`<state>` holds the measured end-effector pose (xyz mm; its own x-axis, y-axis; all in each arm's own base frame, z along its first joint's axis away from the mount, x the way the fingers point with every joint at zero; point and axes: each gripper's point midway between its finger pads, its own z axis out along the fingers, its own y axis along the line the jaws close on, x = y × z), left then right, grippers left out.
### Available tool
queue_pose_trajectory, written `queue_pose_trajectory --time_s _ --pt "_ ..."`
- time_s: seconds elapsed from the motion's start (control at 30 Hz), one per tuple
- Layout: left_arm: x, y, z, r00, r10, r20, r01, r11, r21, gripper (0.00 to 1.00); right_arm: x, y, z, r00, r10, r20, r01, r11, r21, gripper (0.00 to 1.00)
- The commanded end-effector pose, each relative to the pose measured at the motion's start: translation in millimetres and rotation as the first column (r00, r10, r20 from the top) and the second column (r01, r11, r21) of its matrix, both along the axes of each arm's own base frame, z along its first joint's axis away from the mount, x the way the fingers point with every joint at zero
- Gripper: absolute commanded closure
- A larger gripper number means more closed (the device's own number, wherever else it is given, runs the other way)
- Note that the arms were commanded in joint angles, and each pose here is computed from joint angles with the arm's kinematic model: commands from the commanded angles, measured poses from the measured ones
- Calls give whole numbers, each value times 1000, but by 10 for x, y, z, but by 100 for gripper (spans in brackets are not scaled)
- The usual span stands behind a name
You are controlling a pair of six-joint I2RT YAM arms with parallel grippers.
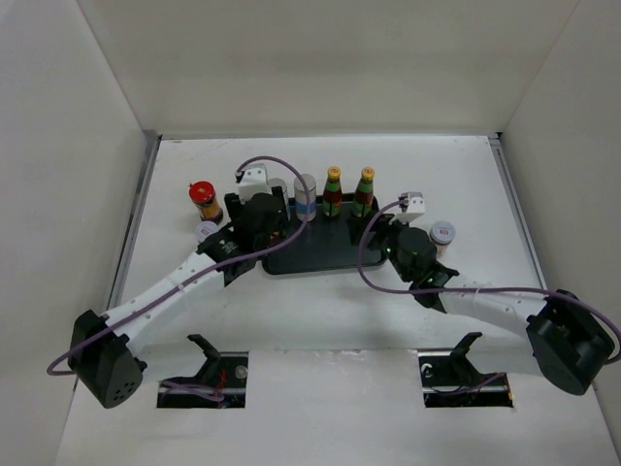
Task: Organize the condiment bottles
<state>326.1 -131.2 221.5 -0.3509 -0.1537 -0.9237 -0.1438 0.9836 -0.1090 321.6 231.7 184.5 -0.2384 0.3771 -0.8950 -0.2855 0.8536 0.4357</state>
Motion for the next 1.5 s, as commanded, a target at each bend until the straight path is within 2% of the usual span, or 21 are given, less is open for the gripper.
queue_pose_trajectory --time_s 0.0,0.2,0.53,0.73,0.8,0.9,1.0,1.2,1.47 --pt "82 -326 243 994 -32 103 43 993 -106 61 37 -31 218 999 -13 52 9 997 79 13" --pt "134 -550 -130 996 -70 54 74 994 -76 61 55 -85 212 998 -30 47 25 995 93 13" --pt "131 -614 -608 996 -91 -22 89 993 -81 59 81 -94 168 999 -34 36 31 996 88 12" --pt "114 -552 -707 997 -78 -28 75 994 -73 38 93 -76 151 999 -33 32 30 996 83 12" --pt "117 -530 -670 997 -71 -20 69 995 -72 28 89 -79 155 999 -33 33 30 996 84 11" --pt "131 -490 -480 998 -56 23 58 995 -83 15 85 -75 161 999 -31 34 28 996 85 10" --pt "171 -418 -154 995 -26 95 37 993 -116 11 84 -76 167 999 -31 35 28 996 86 10" --pt "340 -46 330 982 81 172 -54 986 -157 10 92 -69 139 999 -31 30 28 996 81 10" --pt "664 978 235 926 363 104 -350 929 -121 9 93 -53 130 999 -28 27 26 997 79 9"
